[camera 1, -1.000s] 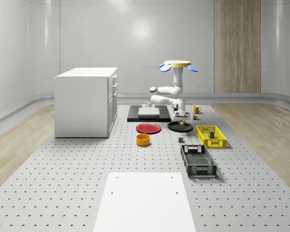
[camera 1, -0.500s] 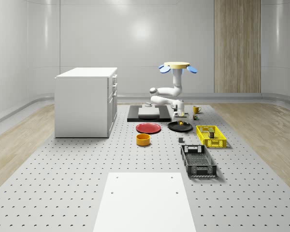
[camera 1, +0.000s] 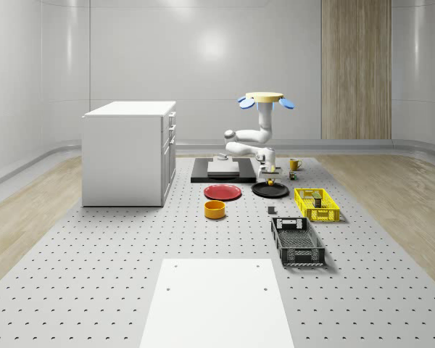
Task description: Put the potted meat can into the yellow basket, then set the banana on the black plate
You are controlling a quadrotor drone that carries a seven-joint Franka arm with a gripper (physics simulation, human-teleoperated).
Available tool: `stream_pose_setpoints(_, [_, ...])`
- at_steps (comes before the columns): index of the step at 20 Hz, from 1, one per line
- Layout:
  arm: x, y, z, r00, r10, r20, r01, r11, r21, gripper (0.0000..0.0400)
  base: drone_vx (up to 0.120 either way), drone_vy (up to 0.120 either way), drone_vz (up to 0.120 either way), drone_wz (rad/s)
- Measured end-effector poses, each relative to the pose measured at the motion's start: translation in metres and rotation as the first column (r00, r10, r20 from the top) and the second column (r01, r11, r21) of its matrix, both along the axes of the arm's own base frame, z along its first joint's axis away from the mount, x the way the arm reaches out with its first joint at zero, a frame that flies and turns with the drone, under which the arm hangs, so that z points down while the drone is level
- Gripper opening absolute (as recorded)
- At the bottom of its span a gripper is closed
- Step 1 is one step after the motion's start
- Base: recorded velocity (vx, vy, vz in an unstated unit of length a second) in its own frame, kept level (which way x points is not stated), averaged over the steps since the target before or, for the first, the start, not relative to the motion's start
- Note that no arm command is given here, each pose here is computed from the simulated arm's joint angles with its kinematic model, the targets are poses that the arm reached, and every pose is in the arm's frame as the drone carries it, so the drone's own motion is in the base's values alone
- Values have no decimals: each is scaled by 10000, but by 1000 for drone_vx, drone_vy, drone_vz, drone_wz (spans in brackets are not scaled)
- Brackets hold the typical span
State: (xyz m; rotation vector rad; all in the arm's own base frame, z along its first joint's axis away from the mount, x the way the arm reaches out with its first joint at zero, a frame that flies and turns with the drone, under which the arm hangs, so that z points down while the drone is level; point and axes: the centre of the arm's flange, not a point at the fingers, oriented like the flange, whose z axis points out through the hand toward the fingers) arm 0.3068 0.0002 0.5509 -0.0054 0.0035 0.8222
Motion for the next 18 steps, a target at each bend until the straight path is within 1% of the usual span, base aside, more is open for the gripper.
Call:
stream_pose_setpoints(3, [0, 0, 0, 10000, 0, 0, 0, 10000, 0, 197, -120, 0, 0, 0])
stream_pose_setpoints(4, [0, 0, 4, 10000, 0, 0, 0, 10000, 0, 197, -40, 0, 0, 0])
stream_pose_setpoints(7, [0, 1, 69, 10000, -5, 0, 5, 10000, 0, 197, 0, 0, 0, 0])
stream_pose_setpoints(18, [0, 2, 441, 10000, 0, -1, 0, 10000, -3, 197, 0, 0, 0, 0])
